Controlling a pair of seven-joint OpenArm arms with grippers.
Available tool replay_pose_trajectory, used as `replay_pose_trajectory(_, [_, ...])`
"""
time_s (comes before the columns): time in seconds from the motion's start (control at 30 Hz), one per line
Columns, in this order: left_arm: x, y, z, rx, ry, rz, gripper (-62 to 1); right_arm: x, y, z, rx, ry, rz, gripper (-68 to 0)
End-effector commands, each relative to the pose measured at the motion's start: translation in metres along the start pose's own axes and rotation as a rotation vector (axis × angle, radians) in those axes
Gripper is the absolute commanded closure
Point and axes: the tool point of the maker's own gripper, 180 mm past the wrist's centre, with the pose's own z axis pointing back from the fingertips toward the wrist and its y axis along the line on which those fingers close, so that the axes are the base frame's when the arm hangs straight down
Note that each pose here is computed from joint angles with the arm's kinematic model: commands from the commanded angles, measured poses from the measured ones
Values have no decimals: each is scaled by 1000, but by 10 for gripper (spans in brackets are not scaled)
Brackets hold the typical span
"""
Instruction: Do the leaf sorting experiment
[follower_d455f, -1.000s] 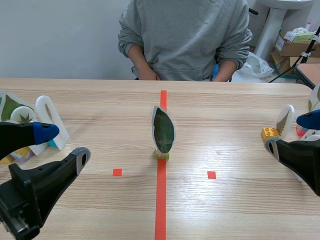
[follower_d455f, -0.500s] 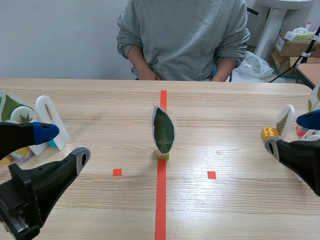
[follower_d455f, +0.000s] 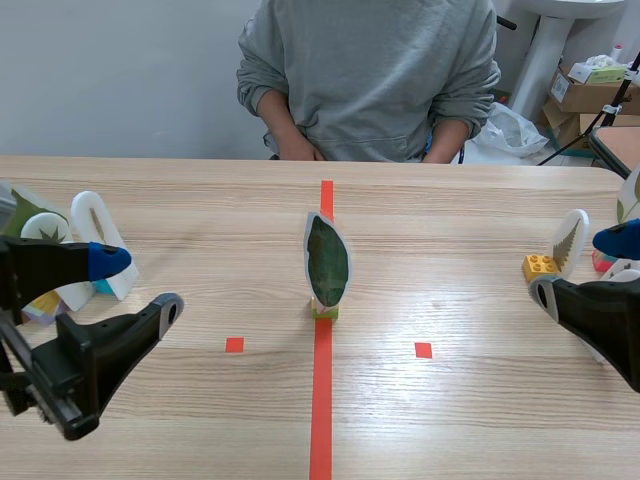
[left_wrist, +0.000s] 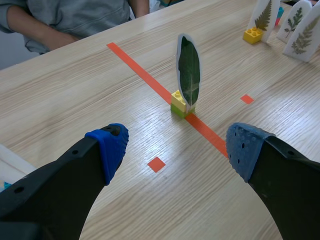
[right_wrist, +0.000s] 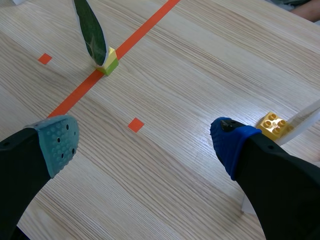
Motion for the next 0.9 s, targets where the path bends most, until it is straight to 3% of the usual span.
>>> replay_pose_trajectory(0.0, [6,-2,-7,-26,-32,9,-435,10,-1,1,7,-31,19,-534])
replay_pose_trajectory(0.5, [-37,11,-77,-108,39,14,-435,10,-1,1,7,-30,19,-534])
replay_pose_trajectory(0.67, [-43,17,-101,-117,50,19,-435,10,-1,1,7,-30,19,-534])
replay_pose_trajectory(0.87, [-45,9,-128,-144,47,46,-435,10,-1,1,7,-30,19,-534])
